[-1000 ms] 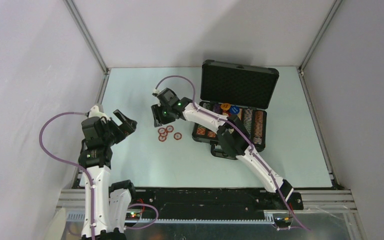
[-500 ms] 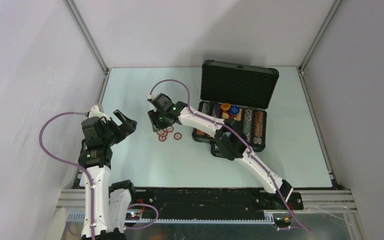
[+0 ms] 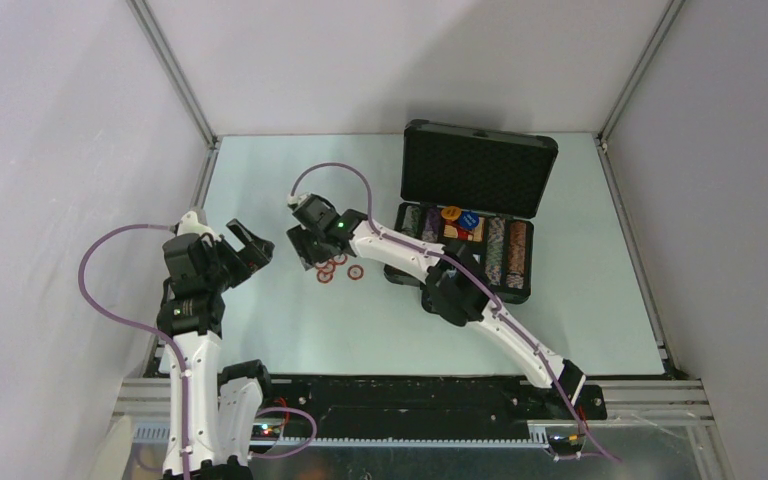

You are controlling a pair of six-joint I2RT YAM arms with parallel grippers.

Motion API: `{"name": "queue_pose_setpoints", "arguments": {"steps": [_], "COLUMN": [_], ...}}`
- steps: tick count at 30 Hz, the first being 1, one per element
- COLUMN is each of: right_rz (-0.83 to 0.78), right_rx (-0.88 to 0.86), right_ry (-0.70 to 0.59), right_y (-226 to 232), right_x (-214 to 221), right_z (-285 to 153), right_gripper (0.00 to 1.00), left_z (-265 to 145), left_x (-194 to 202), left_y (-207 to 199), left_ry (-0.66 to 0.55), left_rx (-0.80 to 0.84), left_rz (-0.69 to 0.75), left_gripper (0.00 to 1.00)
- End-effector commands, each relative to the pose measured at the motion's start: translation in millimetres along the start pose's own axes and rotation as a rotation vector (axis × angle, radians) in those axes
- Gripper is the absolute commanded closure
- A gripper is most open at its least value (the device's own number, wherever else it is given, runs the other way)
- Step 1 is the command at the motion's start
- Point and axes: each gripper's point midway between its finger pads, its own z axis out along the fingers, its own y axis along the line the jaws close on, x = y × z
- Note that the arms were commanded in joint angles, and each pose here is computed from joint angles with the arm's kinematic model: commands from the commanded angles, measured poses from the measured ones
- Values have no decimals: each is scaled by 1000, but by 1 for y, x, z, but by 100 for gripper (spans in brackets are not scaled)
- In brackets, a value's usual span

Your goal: Pack up texas hold em set

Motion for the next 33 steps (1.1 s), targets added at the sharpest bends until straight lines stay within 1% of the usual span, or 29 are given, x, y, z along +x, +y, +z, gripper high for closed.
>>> {"name": "queue_pose_setpoints", "arguments": {"steps": [1,5,13,17,26,33], "right_rz": [-58,-73,-108,-118,-159,-167], "right_rx": [109,122,142,137,118,113], "right_ry": [40,45,58,64,74,82], "right_y": [-21,-22,-23,-23,-15,-13], "right_x": [17,19,25,26,31,33], "right_z": [10,12,14,15,17,16], "right_gripper": [33,35,45,46,47,53], "left_z": [-1,-1,-1,-1,0,0], "left_x": [1,1,1,1,1,1], "left_y": [-5,-5,-6,-6,-6,-5], "left_ry": [-5,-5,-5,-3,-4,-3], "left_rx": [31,32,36,37,37,36], "left_rz": [15,15,15,15,15,14], "left_gripper": [1,1,1,1,1,1]}}
